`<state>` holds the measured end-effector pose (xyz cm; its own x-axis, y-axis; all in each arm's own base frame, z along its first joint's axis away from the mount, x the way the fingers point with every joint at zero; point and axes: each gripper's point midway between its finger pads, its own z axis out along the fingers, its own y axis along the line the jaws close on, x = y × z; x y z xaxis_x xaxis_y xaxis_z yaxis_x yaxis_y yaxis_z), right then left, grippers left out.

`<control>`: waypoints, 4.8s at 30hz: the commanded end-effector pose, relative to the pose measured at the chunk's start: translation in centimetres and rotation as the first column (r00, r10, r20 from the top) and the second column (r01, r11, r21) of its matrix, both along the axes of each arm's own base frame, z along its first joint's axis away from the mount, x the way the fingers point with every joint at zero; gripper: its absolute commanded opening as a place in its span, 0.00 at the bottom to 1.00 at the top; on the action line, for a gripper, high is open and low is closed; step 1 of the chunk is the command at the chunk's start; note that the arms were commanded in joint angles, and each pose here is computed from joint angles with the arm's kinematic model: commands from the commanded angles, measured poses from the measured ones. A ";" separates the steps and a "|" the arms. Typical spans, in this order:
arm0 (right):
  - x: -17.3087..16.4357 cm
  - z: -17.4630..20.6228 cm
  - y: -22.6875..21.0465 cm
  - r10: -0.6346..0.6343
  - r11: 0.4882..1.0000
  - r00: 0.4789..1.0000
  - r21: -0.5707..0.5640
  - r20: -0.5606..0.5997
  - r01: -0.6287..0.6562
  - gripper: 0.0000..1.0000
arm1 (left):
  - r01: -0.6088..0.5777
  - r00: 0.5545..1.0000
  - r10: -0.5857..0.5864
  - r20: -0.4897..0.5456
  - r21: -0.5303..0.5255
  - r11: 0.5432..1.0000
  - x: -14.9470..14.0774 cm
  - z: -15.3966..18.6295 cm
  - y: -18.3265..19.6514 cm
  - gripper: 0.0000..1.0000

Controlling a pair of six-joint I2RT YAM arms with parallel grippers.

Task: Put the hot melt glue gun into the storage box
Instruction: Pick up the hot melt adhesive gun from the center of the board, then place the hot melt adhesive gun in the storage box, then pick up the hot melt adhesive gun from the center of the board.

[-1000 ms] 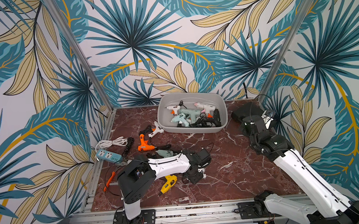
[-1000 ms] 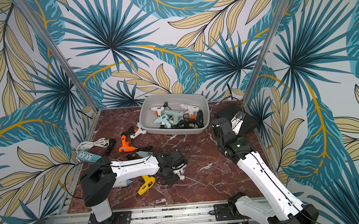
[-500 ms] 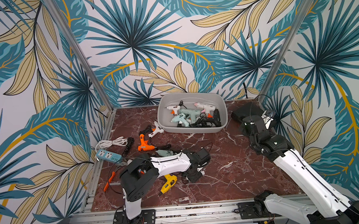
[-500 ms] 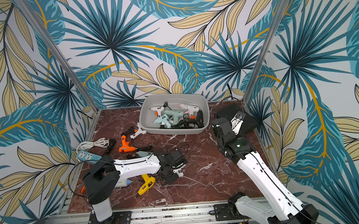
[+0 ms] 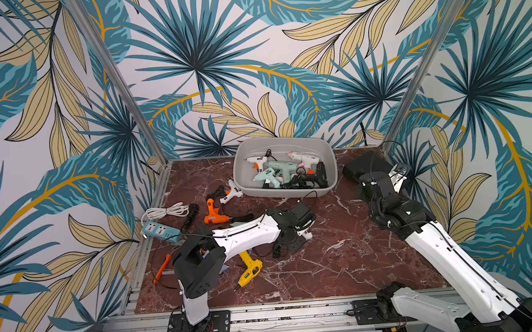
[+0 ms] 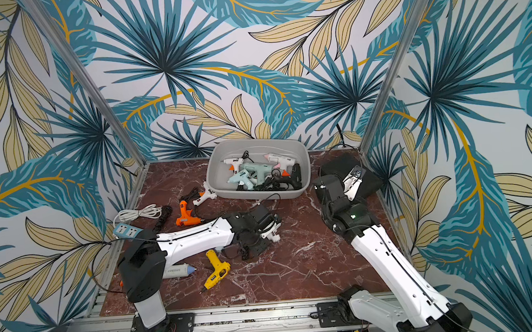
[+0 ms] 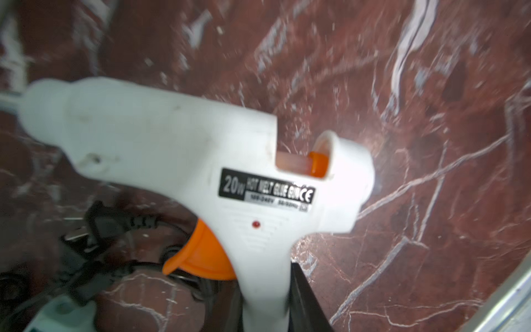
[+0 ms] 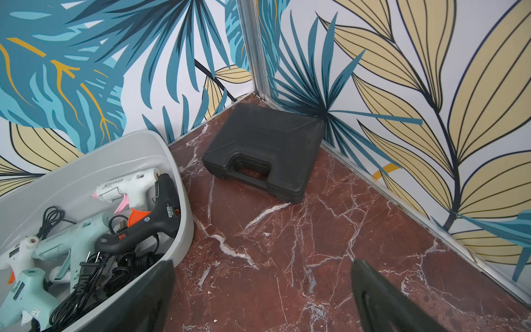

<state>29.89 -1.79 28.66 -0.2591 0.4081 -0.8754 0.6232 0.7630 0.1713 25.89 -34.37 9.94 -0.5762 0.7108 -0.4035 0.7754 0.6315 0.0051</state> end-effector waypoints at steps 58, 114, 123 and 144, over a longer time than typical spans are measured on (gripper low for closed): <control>2.4 -3.2 2.6 0.124 0.992 0.983 0.019 -0.136 -0.123 0.99 | -0.545 0.763 0.626 0.162 -0.361 0.757 30.9 13.7 15.8 0.00; 2.9 -4.7 4.9 0.246 0.969 0.949 0.089 -0.199 -0.232 0.94 | -0.685 0.710 0.704 -0.031 -0.262 0.680 34.6 0.3 16.4 0.53; 4.5 -4.8 8.9 0.440 0.896 0.879 0.152 -0.181 -0.417 0.85 | -0.588 0.747 0.664 0.029 -0.438 0.681 32.0 11.3 14.7 0.79; 0.5 -11.6 31.6 0.808 0.482 0.354 0.185 -0.471 -0.856 0.65 | -0.690 0.204 0.960 0.194 -0.667 0.281 15.3 18.7 31.9 1.00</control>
<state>32.46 26.79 19.36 -0.7551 -0.1673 -0.6339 -0.2509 0.9670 0.0437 42.39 -6.51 25.86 -0.4983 -0.2484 -0.8306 -0.1446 0.9685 -0.2029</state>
